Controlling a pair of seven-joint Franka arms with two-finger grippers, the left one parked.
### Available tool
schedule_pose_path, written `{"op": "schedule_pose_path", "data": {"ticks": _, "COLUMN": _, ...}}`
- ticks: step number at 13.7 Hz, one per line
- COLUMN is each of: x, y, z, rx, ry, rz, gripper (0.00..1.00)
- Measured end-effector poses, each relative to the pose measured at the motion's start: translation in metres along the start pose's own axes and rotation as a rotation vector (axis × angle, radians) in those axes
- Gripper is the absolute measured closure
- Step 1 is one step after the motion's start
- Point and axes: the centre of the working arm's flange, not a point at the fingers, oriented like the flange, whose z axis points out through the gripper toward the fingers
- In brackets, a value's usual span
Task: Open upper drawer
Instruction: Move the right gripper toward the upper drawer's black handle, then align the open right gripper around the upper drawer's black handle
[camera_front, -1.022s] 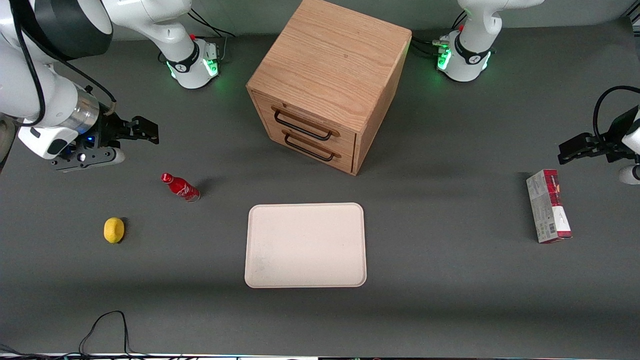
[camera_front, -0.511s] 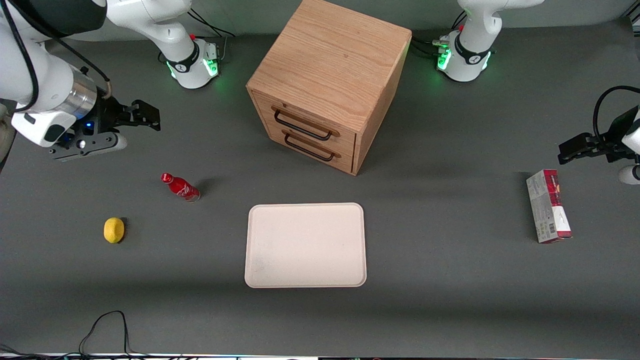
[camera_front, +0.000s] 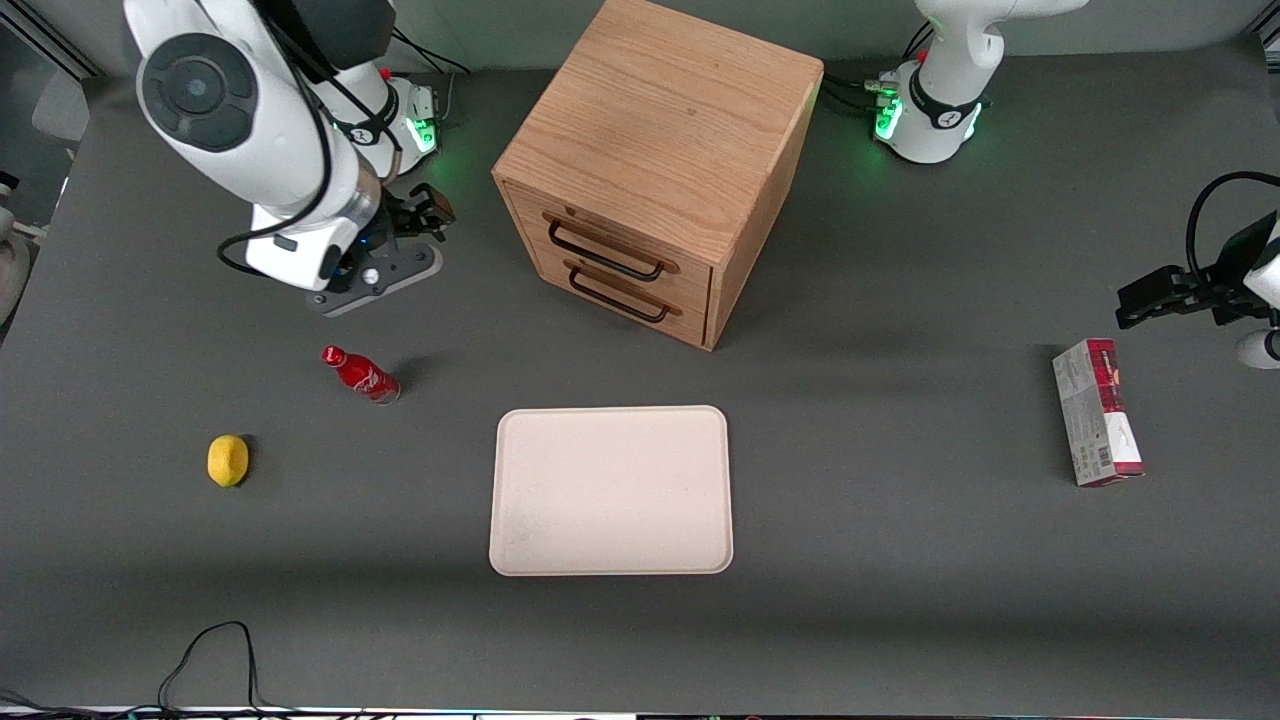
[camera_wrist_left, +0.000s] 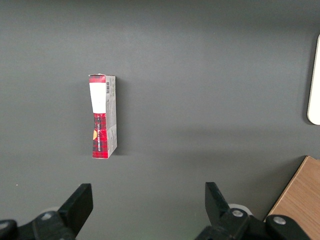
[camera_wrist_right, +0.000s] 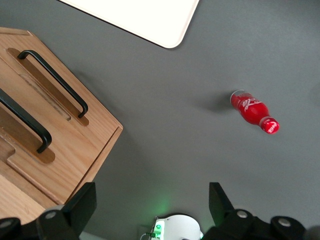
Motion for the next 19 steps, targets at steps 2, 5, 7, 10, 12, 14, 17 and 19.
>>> {"op": "schedule_pose_path", "data": {"ticks": 2, "x": 0.004, "y": -0.013, "z": 0.003, "rx": -0.005, "ry": 0.001, "rz": -0.021, "gripper": 0.00}}
{"op": "schedule_pose_path", "data": {"ticks": 5, "x": 0.007, "y": -0.044, "z": -0.001, "rx": -0.012, "ry": 0.033, "rz": -0.073, "gripper": 0.00}}
{"op": "schedule_pose_path", "data": {"ticks": 7, "x": 0.010, "y": -0.065, "z": -0.004, "rx": -0.016, "ry": 0.059, "rz": -0.107, "gripper": 0.00}}
{"op": "schedule_pose_path", "data": {"ticks": 10, "x": 0.019, "y": -0.085, "z": -0.003, "rx": -0.016, "ry": 0.112, "rz": -0.136, "gripper": 0.00}}
{"op": "schedule_pose_path", "data": {"ticks": 12, "x": 0.023, "y": -0.103, "z": 0.001, "rx": -0.018, "ry": 0.132, "rz": -0.164, "gripper": 0.00}}
{"op": "schedule_pose_path", "data": {"ticks": 14, "x": 0.026, "y": -0.121, "z": 0.008, "rx": -0.023, "ry": 0.139, "rz": -0.215, "gripper": 0.00}}
{"op": "schedule_pose_path", "data": {"ticks": 17, "x": 0.034, "y": -0.122, "z": 0.017, "rx": 0.023, "ry": 0.127, "rz": -0.364, "gripper": 0.00}}
{"op": "schedule_pose_path", "data": {"ticks": 19, "x": 0.039, "y": -0.111, "z": 0.018, "rx": 0.047, "ry": 0.131, "rz": -0.390, "gripper": 0.00}}
